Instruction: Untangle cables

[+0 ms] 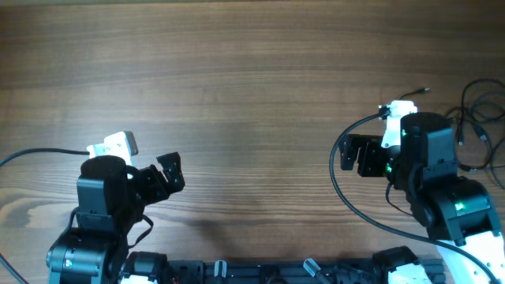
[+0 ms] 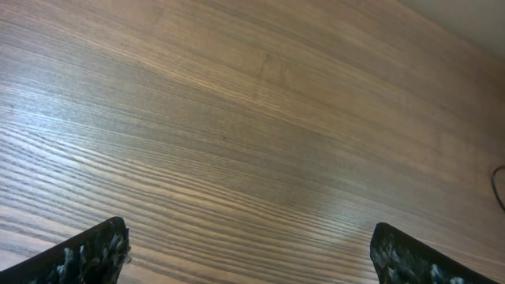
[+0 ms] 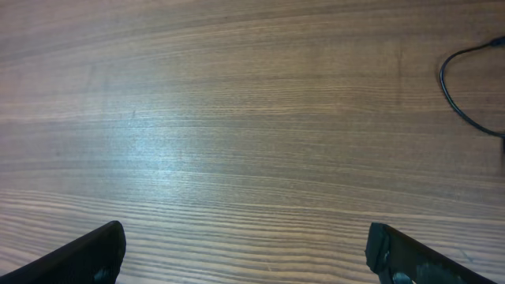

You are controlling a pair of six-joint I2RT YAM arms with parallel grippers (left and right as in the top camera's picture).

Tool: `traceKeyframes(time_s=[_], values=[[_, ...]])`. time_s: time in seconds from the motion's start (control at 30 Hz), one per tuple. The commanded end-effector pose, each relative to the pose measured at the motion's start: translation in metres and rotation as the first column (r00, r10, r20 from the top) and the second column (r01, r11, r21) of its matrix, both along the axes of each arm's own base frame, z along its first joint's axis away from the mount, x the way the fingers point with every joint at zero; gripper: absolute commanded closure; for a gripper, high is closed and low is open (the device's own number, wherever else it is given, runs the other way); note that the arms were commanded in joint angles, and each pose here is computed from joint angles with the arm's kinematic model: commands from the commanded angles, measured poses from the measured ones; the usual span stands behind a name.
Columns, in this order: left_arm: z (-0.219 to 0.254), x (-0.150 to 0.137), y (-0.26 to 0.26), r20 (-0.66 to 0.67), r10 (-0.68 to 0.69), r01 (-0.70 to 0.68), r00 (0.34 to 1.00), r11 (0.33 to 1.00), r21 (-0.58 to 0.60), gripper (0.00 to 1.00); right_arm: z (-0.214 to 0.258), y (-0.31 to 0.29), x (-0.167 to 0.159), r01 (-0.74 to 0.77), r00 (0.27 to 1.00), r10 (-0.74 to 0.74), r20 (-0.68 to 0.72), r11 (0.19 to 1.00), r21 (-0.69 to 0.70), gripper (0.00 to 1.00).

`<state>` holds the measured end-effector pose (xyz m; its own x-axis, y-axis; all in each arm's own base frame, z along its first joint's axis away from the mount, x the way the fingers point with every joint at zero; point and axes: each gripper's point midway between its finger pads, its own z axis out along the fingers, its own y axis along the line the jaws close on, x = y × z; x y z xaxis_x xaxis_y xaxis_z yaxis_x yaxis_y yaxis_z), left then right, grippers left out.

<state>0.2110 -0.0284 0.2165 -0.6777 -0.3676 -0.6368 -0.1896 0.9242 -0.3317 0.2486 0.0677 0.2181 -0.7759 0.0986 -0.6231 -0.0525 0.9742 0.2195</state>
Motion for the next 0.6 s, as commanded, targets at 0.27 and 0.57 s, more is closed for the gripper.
traceKeyframes(time_s=[0.27,0.57], values=[[-0.007,-0.003,0.002,-0.022,-0.007,0.007,1.000,1.000,0.027,0.00,-0.044,0.000,0.014,0.020,0.986,-0.027,-0.163,0.999,-0.049,0.00],[-0.007,-0.003,0.002,-0.022,-0.007,0.007,1.000,1.000,0.027,0.00,-0.051,0.000,0.014,0.019,0.983,-0.028,-0.180,0.998,-0.054,0.00]])
